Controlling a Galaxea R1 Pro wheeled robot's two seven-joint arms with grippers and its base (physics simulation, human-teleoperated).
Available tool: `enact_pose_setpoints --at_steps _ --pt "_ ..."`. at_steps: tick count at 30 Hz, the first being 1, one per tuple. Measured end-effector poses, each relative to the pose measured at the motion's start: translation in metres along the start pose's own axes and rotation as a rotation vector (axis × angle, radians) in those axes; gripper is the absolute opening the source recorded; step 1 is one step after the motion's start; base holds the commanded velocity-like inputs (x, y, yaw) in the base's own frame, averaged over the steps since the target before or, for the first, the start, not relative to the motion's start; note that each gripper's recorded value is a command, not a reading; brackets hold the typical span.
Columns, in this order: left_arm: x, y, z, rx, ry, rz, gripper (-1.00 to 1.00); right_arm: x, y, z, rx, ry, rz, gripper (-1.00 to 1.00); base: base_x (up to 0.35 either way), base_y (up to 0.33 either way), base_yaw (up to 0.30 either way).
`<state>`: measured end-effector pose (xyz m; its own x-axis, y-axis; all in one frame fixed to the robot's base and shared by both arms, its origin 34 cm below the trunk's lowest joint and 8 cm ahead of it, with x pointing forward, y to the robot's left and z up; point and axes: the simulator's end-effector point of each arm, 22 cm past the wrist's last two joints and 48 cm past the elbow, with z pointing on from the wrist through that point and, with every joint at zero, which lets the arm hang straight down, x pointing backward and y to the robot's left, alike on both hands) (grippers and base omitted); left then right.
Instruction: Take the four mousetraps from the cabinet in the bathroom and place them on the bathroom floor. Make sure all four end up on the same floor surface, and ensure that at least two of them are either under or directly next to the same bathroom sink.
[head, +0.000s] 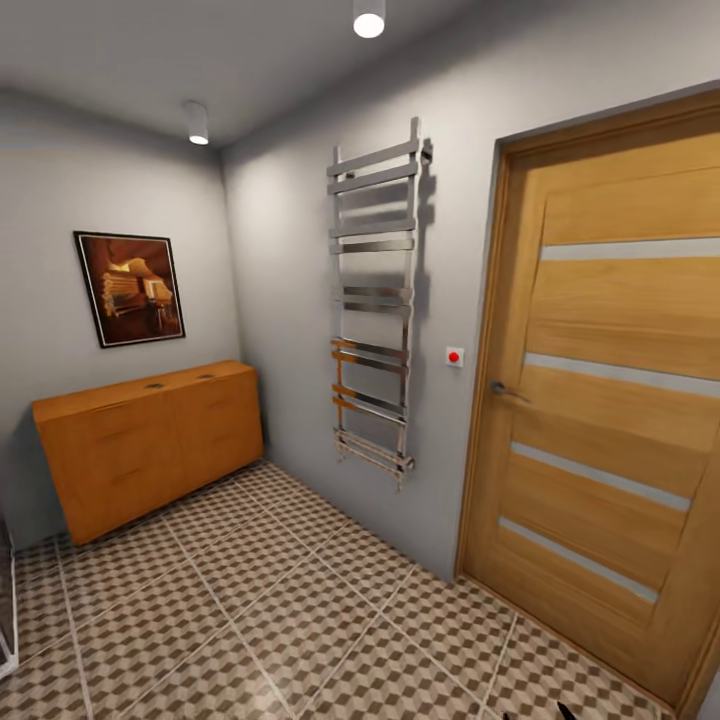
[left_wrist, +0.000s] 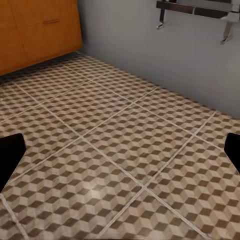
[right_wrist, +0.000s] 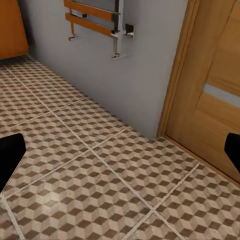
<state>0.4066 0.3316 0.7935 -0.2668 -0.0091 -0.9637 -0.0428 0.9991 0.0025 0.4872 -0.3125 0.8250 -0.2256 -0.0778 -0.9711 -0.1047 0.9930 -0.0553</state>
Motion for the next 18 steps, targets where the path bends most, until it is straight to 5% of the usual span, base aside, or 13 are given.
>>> enact_pose_setpoints --at_steps 18 --pt "0.0000 0.0000 0.0000 0.000 0.000 0.000 1.00 0.0000 0.0000 0.0000 0.000 0.000 0.000 1.00 0.000 0.000 0.290"
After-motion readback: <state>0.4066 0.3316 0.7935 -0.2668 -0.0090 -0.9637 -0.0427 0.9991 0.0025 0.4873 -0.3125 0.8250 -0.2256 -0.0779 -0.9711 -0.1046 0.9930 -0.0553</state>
